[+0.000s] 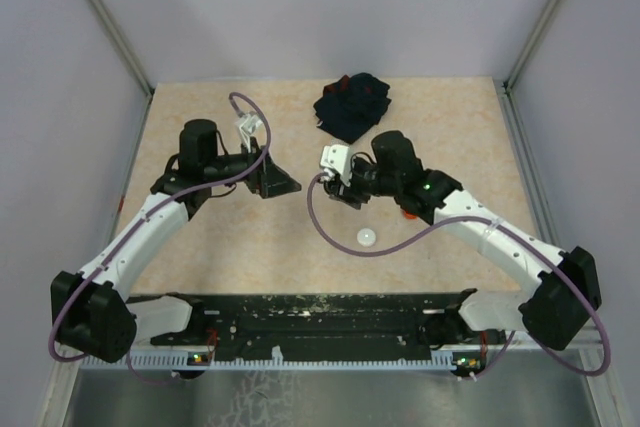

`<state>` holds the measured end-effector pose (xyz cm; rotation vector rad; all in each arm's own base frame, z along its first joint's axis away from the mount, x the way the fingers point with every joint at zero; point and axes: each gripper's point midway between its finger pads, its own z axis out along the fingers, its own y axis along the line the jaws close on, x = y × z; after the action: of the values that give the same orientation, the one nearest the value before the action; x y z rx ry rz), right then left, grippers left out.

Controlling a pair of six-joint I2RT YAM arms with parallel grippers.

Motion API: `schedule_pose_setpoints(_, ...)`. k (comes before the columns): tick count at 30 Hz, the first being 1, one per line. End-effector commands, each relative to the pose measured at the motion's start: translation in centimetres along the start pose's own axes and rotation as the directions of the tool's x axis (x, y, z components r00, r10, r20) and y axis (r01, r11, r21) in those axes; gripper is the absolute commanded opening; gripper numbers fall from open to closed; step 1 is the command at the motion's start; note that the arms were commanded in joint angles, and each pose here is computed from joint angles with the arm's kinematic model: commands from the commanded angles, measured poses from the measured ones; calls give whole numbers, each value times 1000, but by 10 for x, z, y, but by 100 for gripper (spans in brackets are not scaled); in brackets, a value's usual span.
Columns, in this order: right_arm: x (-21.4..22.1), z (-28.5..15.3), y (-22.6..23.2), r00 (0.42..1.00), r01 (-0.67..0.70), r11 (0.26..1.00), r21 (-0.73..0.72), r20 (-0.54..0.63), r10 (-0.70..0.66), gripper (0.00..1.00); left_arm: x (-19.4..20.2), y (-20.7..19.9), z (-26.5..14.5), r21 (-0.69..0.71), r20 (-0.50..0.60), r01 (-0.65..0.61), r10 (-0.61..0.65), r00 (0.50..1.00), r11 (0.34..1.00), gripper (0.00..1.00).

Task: Insert the wireless bluetooth earbuds into the charging case
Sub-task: Pick up the charging case at the center of the board.

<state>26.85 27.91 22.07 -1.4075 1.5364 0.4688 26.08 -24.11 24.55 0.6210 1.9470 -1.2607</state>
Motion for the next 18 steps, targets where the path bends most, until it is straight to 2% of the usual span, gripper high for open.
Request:
schedule_pose_setpoints(1,-39,-10,5,972,198,980,-2,127,-197,36,-7,-28,-3,113,11,2,-3,1000,994,84)
schedule_pose_setpoints(6,-52,-4,18,943,303,953,-12,149,-298,35,2,-35,5,159,-14,63,-61,998,985,80)
schedule_pose_setpoints(11,-51,5,23,920,381,924,-14,102,-378,35,8,-43,12,193,-44,79,-72,996,978,76)
schedule_pose_setpoints(18,-56,8,25,907,412,911,1,89,-410,35,26,-37,23,174,-109,118,-100,989,978,71)
